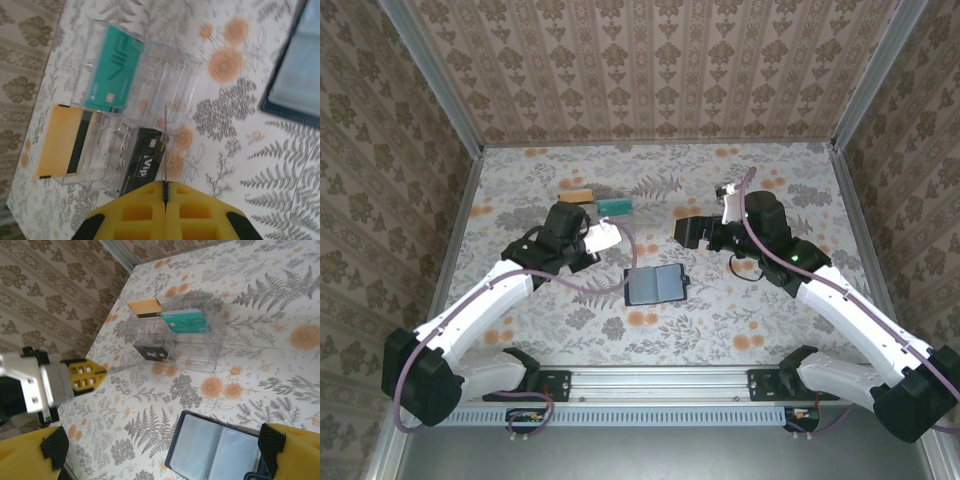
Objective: Take the credit cards out of the card holder
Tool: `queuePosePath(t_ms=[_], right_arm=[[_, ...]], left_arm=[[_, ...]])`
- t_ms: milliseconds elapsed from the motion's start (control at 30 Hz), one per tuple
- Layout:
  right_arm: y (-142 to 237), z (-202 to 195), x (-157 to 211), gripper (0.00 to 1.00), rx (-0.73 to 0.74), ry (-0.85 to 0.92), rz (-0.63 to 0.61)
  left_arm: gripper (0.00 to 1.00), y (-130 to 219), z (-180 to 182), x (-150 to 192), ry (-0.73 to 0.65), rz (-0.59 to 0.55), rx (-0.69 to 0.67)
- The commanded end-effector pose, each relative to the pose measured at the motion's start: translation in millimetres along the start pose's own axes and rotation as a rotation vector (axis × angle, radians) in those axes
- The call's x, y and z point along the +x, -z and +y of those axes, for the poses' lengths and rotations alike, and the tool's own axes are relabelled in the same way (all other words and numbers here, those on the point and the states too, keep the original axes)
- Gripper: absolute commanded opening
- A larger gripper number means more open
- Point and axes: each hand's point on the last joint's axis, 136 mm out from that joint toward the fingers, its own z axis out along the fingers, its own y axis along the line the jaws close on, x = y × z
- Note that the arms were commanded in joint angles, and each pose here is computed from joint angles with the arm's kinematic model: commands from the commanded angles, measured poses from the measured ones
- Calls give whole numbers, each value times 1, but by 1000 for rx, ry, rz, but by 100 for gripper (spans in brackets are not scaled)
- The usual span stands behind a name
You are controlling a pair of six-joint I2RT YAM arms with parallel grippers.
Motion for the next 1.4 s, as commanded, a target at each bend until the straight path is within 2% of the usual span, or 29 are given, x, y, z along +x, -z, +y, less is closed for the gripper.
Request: queuePosePath(t_ms=[0, 133, 367, 867, 1367], right_arm=[[15, 3, -21, 100, 29, 66, -69], [18, 5, -26, 100, 38, 97, -82], [18, 6, -28, 100, 37, 106, -81], [13, 0, -24, 100, 45, 126, -85], [0, -1, -21, 100, 26, 121, -53]], left_arm=[[0, -7, 3, 11, -182, 7, -12], [0, -16, 1, 20, -244, -5, -11], [0, -39, 2, 29, -268, -35, -43], [0, -74, 31, 56, -223, 78, -45], [0, -89, 33, 54, -207, 70, -17]])
